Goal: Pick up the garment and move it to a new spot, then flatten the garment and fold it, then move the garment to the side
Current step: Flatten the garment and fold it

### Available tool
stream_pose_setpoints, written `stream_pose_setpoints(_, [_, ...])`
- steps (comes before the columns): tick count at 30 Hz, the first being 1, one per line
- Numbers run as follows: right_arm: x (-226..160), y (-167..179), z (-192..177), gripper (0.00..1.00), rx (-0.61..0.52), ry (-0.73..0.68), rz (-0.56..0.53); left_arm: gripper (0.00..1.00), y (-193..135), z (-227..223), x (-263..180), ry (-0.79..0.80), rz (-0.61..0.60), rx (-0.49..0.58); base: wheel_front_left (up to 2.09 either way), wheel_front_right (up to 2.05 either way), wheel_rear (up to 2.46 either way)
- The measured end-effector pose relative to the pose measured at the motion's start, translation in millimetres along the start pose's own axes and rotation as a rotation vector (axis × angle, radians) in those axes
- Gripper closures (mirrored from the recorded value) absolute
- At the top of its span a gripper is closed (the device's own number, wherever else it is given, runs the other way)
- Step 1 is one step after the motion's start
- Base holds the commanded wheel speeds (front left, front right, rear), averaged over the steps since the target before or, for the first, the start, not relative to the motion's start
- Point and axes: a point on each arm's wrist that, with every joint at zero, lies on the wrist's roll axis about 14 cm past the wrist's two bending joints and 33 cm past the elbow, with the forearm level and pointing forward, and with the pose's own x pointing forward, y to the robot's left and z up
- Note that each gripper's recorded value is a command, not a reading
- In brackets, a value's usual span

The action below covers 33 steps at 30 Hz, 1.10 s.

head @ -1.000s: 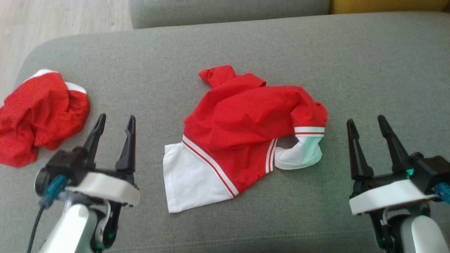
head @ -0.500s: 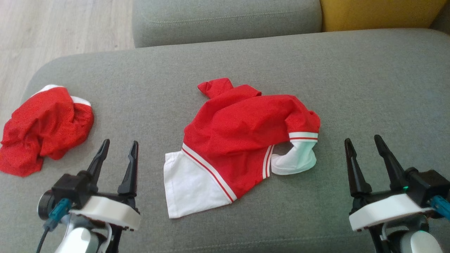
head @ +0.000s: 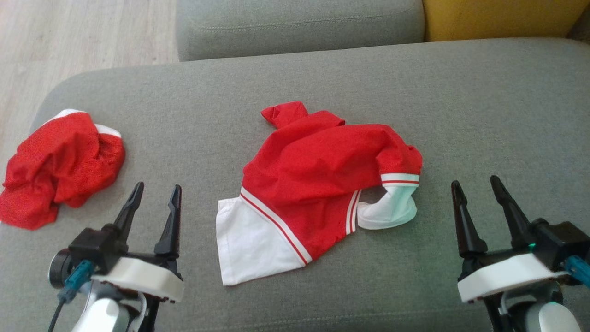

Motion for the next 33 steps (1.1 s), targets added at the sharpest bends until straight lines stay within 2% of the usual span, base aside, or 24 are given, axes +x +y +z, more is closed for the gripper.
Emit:
stream_pose_setpoints(13, [4, 4, -3, 0.00, 0.000, 0.014, 0.013, 0.00, 8, 0, 0, -0.003, 0.023, 0.011, 0.00, 0.00, 0.00])
stream_pose_setpoints(18, [9, 18, -11, 0.00, -0.006, 0.047, 0.058, 0.00, 9, 0, 0, -0.004, 0.025, 0.018, 0.00, 0.00, 0.00])
stream_pose_setpoints(28, [18, 136, -83, 0.00, -0.032, 0.300, 0.429, 0.00, 22, 13, 11, -0.052, 0.068, 0.021, 0.00, 0.00, 0.00])
stream_pose_setpoints(33, [9, 175, -123, 0.00, -0.067, 0.416, 0.580, 0.00, 34, 11, 11, -0.047, 0.097, 0.032, 0.00, 0.00, 0.00])
